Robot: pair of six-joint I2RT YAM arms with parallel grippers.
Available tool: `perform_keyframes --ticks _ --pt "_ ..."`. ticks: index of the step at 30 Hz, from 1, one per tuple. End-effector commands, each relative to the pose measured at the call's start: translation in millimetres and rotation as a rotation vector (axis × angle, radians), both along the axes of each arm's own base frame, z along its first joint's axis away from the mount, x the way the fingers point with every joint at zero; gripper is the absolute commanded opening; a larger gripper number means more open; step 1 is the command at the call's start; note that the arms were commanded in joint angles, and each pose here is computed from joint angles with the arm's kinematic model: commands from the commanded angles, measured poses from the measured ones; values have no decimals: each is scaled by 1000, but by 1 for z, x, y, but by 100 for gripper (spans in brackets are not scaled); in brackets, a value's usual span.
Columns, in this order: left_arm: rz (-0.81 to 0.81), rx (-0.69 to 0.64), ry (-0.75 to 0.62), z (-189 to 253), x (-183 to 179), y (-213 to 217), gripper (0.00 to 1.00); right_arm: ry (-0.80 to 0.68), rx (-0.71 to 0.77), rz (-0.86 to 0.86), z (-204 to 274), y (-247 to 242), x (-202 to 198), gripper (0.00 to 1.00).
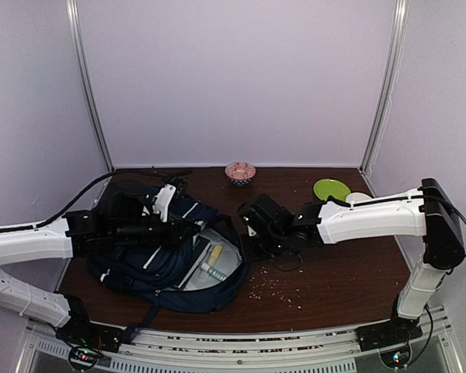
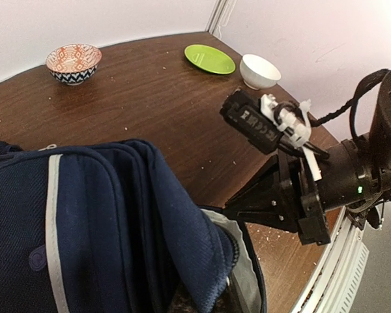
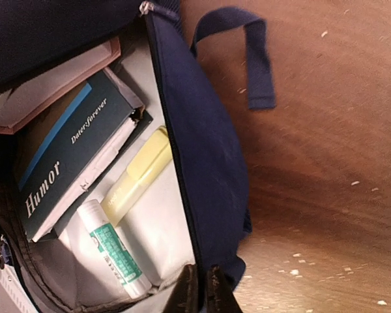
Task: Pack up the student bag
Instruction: Adjust the student bag at the center of the board.
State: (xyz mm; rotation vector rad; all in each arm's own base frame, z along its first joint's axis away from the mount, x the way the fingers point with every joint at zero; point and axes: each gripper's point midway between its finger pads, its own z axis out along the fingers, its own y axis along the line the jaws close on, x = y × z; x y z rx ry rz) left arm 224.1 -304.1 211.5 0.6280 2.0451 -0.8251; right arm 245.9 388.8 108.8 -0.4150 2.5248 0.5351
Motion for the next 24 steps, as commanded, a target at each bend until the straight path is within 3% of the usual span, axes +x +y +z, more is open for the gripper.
perform_keyframes --ticks 1,13,18,21,24 --pt "-54 -43 -89 34 15 -30 0 -87 34 -161 24 -35 19 1" --pt "-239 11 -79 29 -2 -103 1 -28 98 -243 -4 -66 2 0" --pt "-219 44 -37 18 -6 -94 55 -28 118 -234 -2 -61 5 0" --pt "-178 51 -30 19 -8 -80 73 -30 125 -221 2 -56 8 0" --pt "-118 66 -23 20 -9 -60 81 -29 135 -215 4 -52 10 0"
